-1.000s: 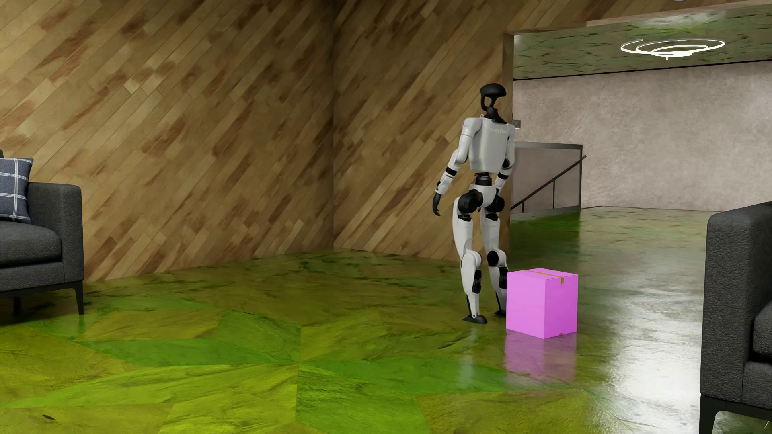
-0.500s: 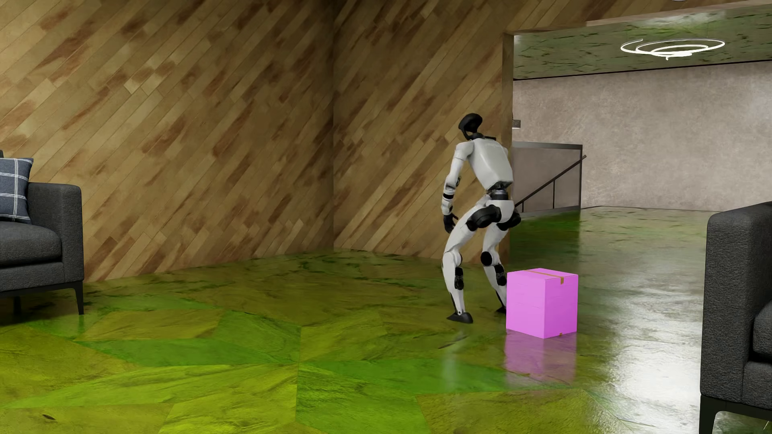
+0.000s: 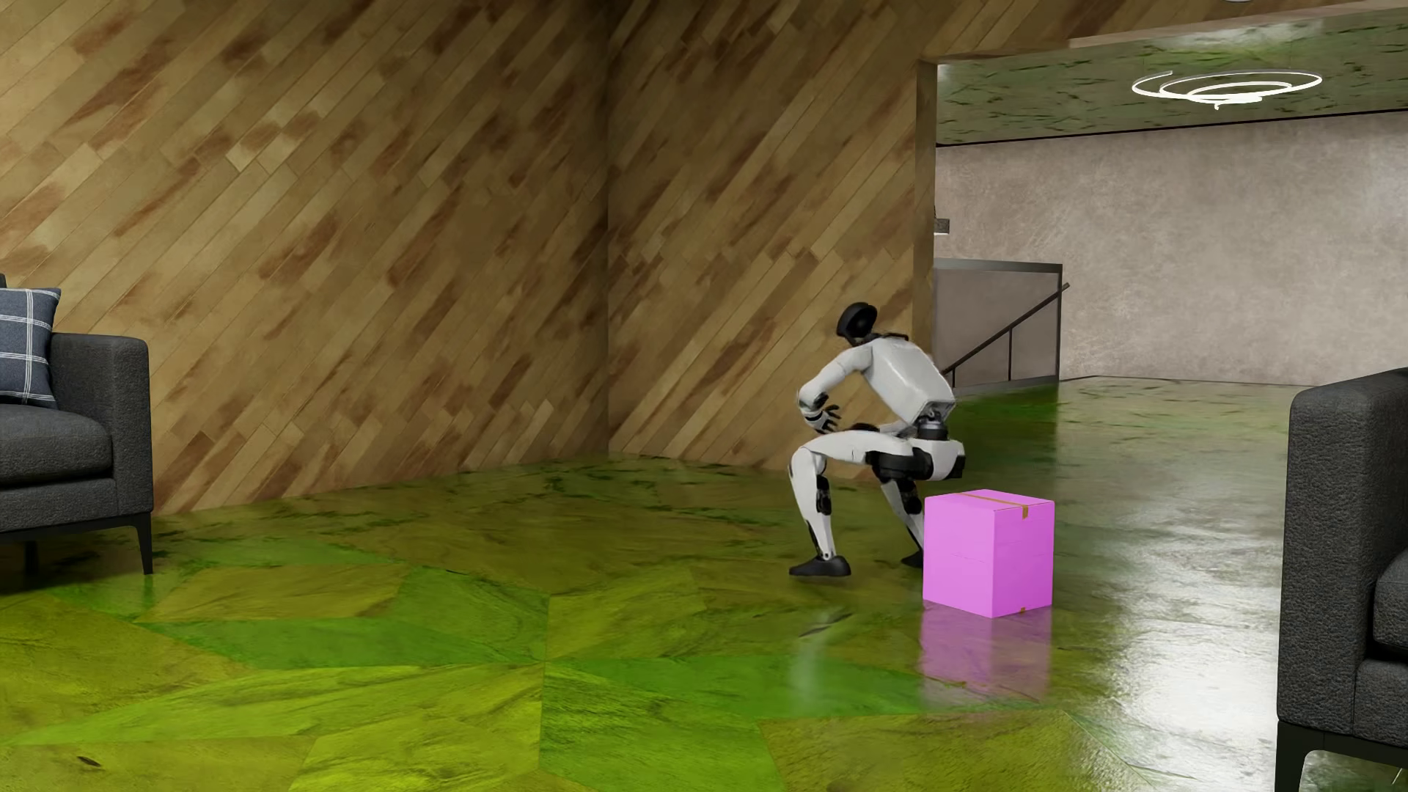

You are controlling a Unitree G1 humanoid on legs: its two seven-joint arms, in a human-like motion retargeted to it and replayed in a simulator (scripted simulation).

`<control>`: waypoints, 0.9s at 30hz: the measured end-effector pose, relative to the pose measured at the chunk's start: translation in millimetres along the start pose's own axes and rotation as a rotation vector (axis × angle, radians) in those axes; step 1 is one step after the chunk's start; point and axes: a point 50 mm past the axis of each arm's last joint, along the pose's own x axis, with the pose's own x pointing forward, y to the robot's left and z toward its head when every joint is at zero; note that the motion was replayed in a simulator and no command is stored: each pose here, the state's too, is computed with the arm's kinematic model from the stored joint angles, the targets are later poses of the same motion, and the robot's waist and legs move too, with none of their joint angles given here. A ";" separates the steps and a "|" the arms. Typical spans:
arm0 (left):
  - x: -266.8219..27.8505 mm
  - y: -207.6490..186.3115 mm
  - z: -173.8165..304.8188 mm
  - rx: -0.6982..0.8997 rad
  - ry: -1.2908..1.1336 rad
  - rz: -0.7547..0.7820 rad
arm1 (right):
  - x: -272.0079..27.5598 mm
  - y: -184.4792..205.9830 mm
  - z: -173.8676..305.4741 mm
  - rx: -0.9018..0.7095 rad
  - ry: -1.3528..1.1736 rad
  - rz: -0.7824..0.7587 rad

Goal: Perch on the pink box

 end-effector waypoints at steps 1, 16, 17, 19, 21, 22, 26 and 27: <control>-2.0 -2.3 -3.8 0.001 0.022 -0.002 | -2.6 2.2 -3.1 0.004 0.026 0.001; -86.6 -118.7 -101.1 -0.350 0.777 0.174 | -76.0 118.5 -69.9 0.373 0.732 0.099; -90.2 -123.6 -103.8 -0.358 0.804 0.164 | -82.1 122.9 -72.2 0.385 0.771 0.095; -103.3 -131.7 -109.1 -0.377 0.876 0.165 | -100.0 131.0 -77.4 0.414 0.880 0.071; -131.4 -141.2 -115.8 -0.407 1.022 0.219 | -128.3 141.8 -82.2 0.462 1.043 0.040; -151.0 -148.0 -118.6 -0.427 1.121 0.248 | -147.0 149.4 -83.5 0.508 1.147 0.031; -251.5 -190.8 -111.5 -0.565 1.591 0.033 | -246.7 187.8 -67.0 0.701 1.595 0.244; -273.6 -203.5 -101.8 -0.599 1.678 -0.090 | -272.0 195.6 -55.5 0.746 1.673 0.359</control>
